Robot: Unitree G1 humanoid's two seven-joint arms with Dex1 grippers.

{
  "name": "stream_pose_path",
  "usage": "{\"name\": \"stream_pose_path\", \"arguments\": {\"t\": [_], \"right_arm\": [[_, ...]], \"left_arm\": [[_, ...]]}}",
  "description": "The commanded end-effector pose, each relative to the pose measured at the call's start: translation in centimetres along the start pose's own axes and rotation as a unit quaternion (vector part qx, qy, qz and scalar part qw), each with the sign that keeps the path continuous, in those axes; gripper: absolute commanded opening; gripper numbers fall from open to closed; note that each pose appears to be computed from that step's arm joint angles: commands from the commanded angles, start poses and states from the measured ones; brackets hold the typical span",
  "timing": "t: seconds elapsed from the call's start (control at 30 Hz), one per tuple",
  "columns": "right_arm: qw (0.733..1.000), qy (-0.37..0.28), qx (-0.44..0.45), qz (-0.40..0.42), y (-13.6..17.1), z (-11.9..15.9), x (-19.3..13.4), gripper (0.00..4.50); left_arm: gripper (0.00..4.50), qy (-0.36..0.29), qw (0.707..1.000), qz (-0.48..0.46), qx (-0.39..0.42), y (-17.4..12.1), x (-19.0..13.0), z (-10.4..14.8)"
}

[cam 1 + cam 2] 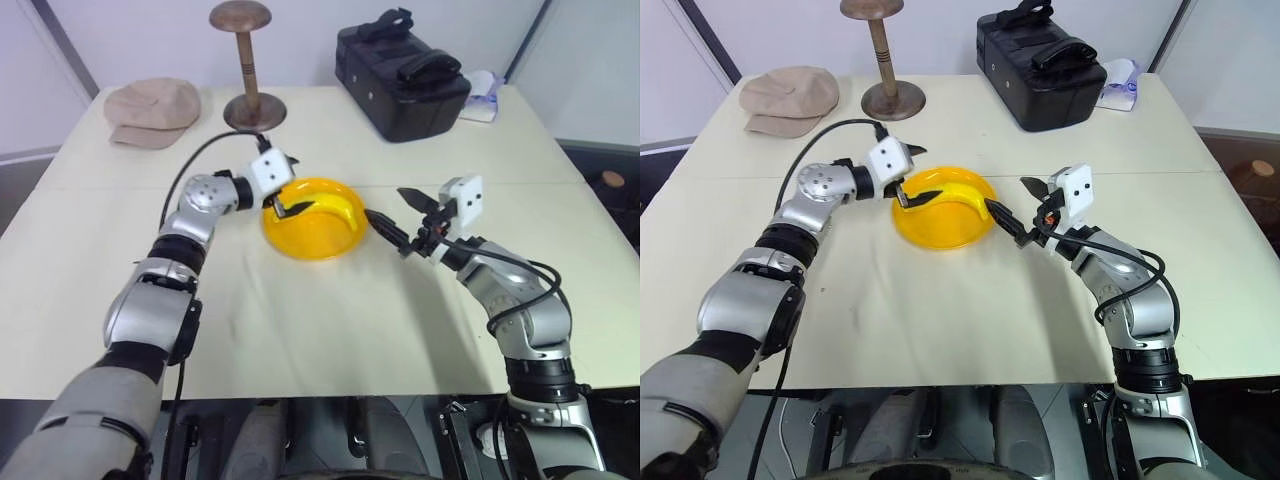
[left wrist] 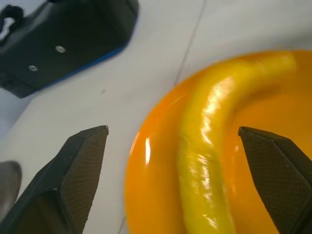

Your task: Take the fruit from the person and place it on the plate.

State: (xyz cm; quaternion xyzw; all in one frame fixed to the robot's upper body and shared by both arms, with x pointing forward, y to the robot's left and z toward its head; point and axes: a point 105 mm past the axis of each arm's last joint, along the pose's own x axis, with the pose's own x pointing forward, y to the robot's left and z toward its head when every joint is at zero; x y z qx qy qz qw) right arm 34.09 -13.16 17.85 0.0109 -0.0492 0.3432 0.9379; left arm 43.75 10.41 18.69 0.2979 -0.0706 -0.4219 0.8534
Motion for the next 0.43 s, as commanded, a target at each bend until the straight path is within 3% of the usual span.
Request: {"name": "stream_pose_path", "arguments": {"t": [0.03,0.17,0.43], "right_arm": [[0.999,-0.031,-0.02,0.002,0.0,1.7,0.0,4.5],[0.999,-0.03,-0.022,-0.006,-0.8,1.8,-0.1,4.5],[0.999,-0.032,-0.032,-0.029,-3.1,1.9,0.2,4.5]], "left_arm": [[4.47,-0.078,0.989,0.104,-0.066,5.6,-3.9,2.5],[4.47,-0.105,0.967,0.176,-0.149,7.3,-10.0,0.9],[4.47,-0.064,0.938,0.263,-0.217,4.3,-17.5,-1.0]]}}
